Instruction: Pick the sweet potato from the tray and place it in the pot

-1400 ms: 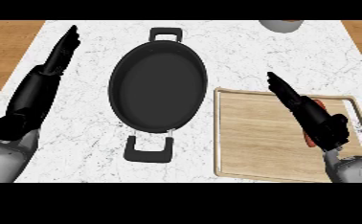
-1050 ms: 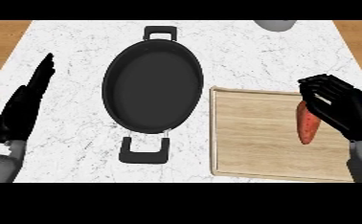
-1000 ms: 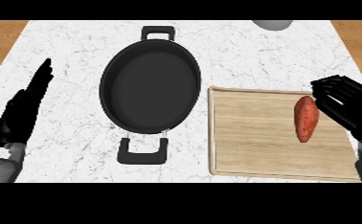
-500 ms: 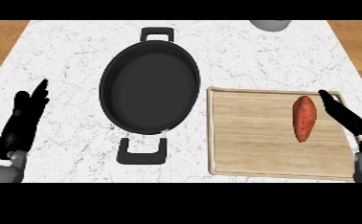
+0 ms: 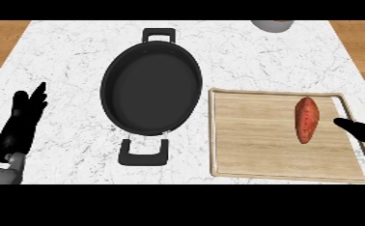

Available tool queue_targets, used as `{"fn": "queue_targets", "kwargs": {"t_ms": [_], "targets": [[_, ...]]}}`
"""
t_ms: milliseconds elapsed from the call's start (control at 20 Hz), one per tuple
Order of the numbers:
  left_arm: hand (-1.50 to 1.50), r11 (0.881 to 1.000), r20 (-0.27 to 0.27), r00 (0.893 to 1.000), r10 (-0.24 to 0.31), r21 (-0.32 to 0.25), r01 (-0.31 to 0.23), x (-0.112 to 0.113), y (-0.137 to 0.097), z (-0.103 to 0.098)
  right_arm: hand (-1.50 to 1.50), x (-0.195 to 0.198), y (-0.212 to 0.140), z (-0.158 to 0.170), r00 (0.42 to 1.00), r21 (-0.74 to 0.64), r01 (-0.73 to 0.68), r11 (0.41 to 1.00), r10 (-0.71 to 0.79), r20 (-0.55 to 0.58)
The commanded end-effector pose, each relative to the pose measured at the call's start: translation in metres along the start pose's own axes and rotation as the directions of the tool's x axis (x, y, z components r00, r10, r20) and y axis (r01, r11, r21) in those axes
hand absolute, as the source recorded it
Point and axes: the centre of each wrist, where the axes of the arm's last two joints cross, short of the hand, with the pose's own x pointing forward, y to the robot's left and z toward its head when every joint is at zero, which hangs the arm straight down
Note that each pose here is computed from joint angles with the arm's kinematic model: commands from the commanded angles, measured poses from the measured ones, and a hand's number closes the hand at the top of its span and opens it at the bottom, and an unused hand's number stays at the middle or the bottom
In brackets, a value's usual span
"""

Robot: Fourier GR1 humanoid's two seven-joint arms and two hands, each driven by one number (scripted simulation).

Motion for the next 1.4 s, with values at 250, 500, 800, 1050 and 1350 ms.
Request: {"fn": "queue_targets", "kwargs": {"t_ms": [250, 500, 800, 1050, 1350], "targets": [[0.00, 1.000, 0.019, 1.000, -0.002, -0.014, 0.002, 0.005, -0.002, 0.004, -1.50, 0.053, -0.019, 0.020, 0.959, 0.392, -0.161, 0.906, 0.238, -0.157], [0.00, 1.000, 0.021, 1.000, -0.005, -0.015, 0.005, 0.019, 0.005, 0.002, -1.50, 0.063, -0.018, 0.024, 0.928, 0.456, -0.195, 0.868, 0.313, -0.200], [0.00, 1.000, 0.004, 1.000, 0.011, -0.007, -0.011, 0.000, -0.023, -0.006, -1.50, 0.050, -0.012, 0.009, 0.921, 0.427, -0.148, 0.892, 0.282, -0.270], [0.00, 1.000, 0.032, 0.999, 0.005, -0.013, -0.005, 0.003, -0.005, 0.003, -1.50, 0.053, 0.024, 0.004, 0.917, 0.448, -0.150, 0.881, 0.293, -0.270], [0.00, 1.000, -0.004, 1.000, 0.008, -0.012, -0.008, 0.002, -0.012, -0.012, -1.50, 0.013, 0.021, -0.019, 0.909, 0.458, -0.147, 0.877, 0.302, -0.286]]}}
